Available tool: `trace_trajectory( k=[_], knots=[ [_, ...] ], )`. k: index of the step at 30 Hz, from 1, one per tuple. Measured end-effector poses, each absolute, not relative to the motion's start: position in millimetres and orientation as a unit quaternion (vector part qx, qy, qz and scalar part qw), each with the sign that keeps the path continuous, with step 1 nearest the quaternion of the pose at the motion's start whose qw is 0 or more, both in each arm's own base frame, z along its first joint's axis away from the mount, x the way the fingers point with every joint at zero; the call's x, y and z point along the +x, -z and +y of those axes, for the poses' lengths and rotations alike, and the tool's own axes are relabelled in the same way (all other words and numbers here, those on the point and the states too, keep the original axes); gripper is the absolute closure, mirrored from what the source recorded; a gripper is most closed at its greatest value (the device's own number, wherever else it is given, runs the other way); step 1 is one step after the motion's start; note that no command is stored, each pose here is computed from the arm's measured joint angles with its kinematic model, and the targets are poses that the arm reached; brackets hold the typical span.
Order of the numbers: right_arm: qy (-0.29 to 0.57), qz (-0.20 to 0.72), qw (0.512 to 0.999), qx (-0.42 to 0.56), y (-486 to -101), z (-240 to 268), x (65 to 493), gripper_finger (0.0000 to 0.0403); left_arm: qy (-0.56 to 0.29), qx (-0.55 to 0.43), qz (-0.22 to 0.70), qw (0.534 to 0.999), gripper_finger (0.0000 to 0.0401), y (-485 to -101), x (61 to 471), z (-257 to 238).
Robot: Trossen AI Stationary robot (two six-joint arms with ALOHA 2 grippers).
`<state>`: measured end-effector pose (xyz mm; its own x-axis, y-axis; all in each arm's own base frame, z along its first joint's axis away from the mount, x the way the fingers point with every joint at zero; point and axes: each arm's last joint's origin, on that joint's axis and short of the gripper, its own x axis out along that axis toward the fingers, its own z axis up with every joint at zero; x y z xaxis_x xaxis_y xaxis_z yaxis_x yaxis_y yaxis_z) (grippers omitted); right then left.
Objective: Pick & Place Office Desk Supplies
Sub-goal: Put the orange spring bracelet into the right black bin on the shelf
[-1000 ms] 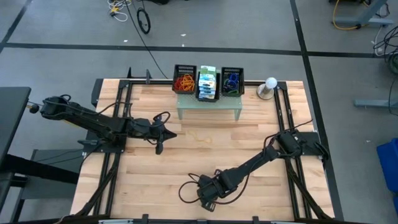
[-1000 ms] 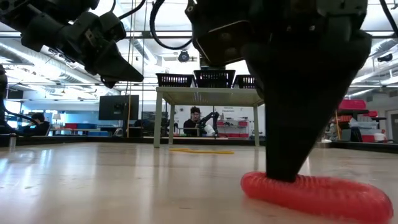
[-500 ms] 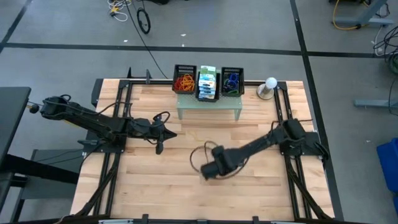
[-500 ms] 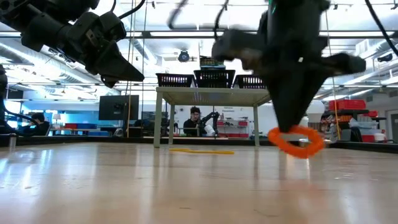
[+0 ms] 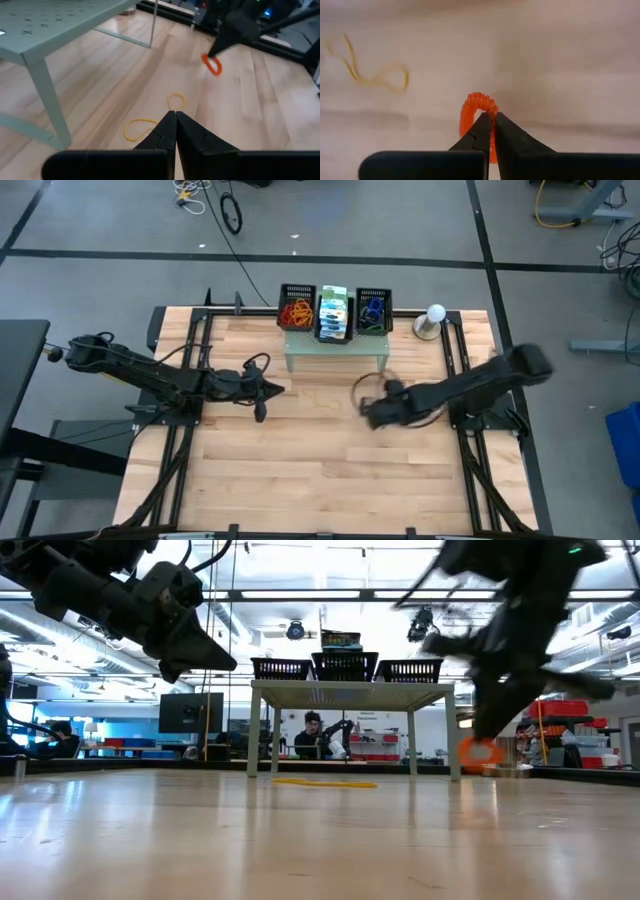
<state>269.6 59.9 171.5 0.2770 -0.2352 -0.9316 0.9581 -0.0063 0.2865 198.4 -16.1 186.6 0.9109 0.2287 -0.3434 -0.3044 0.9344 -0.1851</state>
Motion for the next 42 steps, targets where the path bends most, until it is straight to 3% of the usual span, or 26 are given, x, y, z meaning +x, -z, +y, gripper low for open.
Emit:
trace_trajectory(
  k=[10,18,24,29,35,42],
  knots=[
    [0.533,0.201,0.653,0.499,-244.8,19.1,157.0,0.0390,-0.182,-0.138,0.142,0.963,0.0390,-187.8,198.2,-13.6],
    [0.542,0.144,0.700,0.442,-301.6,-18.4,128.2,0.0390,-0.213,-0.137,0.145,0.957,0.0390,-184.8,198.0,-12.2],
    [0.531,0.115,0.744,0.389,-349.5,-56.5,138.3,0.0390,-0.245,-0.142,0.145,0.948,0.0390,-180.1,199.8,-10.8],
    [0.508,0.144,0.769,0.360,-373.7,-104.4,169.0,0.0390,-0.244,-0.140,0.154,0.947,0.0390,-176.3,201.7,-11.1],
    [0.468,0.243,0.778,0.341,-367.7,-154.6,225.4,0.0390,-0.245,-0.138,0.160,0.946,0.0390,-174.3,202.2,-11.2],
    [0.462,0.323,0.762,0.318,-353.2,-175.4,264.3,0.0377,-0.244,-0.134,0.161,0.947,0.0390,-174.5,202.3,-11.2]
  ],
)
